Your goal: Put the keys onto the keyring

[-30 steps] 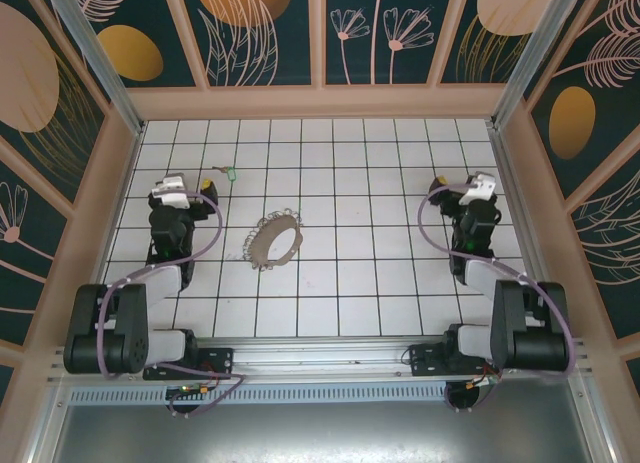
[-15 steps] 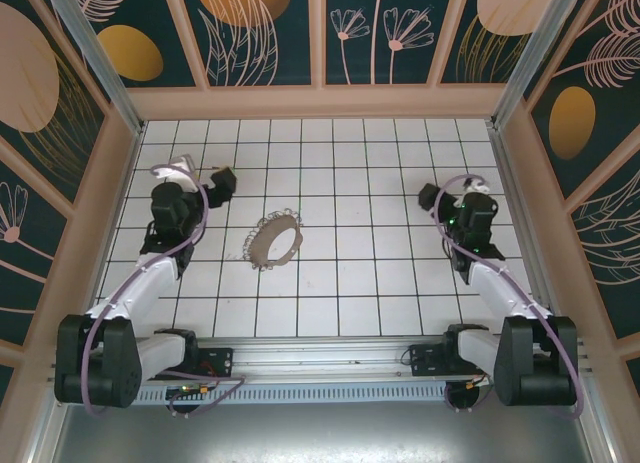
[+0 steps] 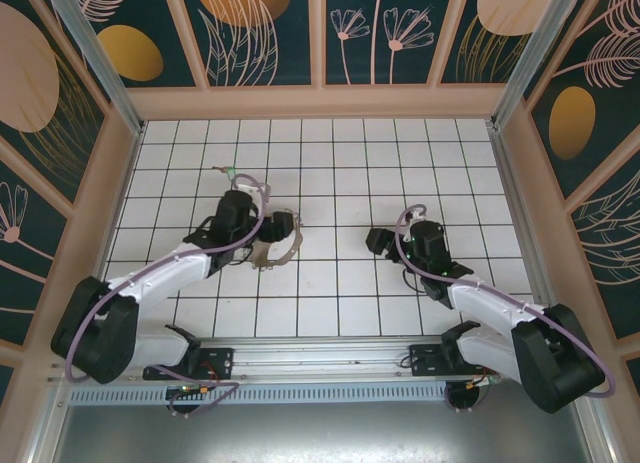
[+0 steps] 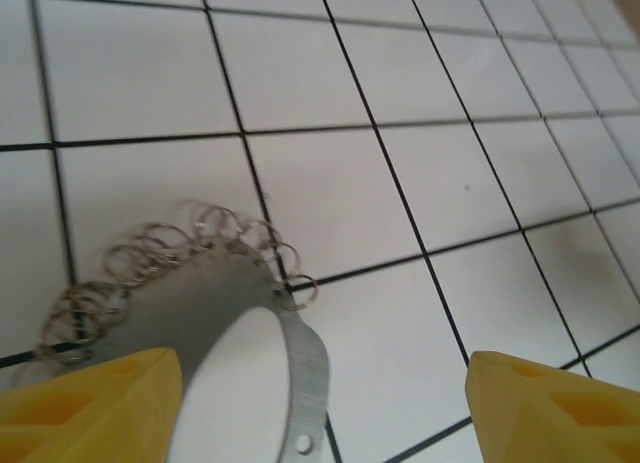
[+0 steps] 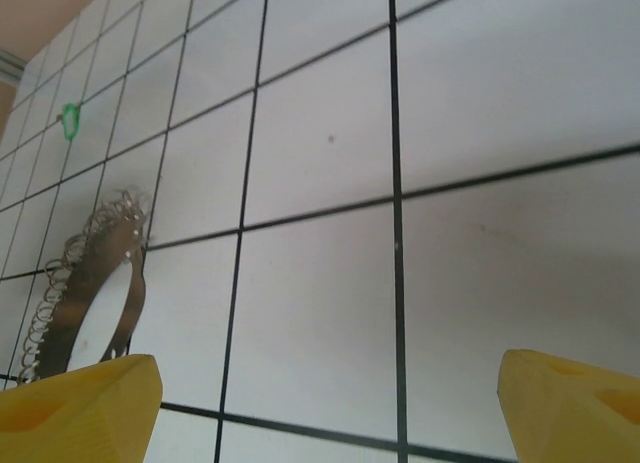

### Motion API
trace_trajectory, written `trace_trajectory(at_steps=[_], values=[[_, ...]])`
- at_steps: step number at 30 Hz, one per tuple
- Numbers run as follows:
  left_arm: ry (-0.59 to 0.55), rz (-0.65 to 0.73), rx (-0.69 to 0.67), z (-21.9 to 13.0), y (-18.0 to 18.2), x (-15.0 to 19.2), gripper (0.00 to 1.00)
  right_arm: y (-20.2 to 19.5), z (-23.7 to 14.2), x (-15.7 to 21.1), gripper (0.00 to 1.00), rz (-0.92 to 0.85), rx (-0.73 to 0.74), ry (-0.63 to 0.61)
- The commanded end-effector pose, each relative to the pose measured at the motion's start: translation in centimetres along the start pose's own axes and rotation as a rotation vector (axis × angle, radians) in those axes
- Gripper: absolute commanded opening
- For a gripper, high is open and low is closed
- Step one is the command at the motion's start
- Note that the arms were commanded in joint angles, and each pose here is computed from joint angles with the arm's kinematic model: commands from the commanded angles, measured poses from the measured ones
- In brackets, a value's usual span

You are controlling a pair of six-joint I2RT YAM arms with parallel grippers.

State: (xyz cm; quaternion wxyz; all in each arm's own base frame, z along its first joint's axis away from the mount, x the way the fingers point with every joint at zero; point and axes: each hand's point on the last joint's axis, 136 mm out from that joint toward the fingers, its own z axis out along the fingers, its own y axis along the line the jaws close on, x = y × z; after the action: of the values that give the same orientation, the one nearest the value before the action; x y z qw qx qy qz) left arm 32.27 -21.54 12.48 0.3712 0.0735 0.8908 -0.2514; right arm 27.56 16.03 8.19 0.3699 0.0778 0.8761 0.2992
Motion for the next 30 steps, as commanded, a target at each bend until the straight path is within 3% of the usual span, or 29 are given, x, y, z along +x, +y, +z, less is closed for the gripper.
trace_trajectory(at_steps=[1,5,11,22,30], values=[[0.086,0.100,-0.087,1.1,-0.3,0.6,0.72,-0.2,-0.1,0.5,0.88,0.057,0.000,-0.018],[0.199,0.153,-0.109,3.5,-1.2,1.5,0.62,-0.2,-0.1,1.2,0.88,0.072,-0.005,-0.004],[0.334,0.265,-0.192,6.6,-2.3,3.0,0.57,0.2,-0.2,0.9,0.90,0.051,0.016,-0.021],[0.369,0.395,-0.293,8.3,-2.1,4.1,0.42,1.3,1.1,1.5,0.89,0.069,-0.020,0.012],[0.340,0.415,-0.338,8.4,-1.5,3.6,0.40,2.1,2.2,2.0,0.88,0.061,-0.015,0.034]])
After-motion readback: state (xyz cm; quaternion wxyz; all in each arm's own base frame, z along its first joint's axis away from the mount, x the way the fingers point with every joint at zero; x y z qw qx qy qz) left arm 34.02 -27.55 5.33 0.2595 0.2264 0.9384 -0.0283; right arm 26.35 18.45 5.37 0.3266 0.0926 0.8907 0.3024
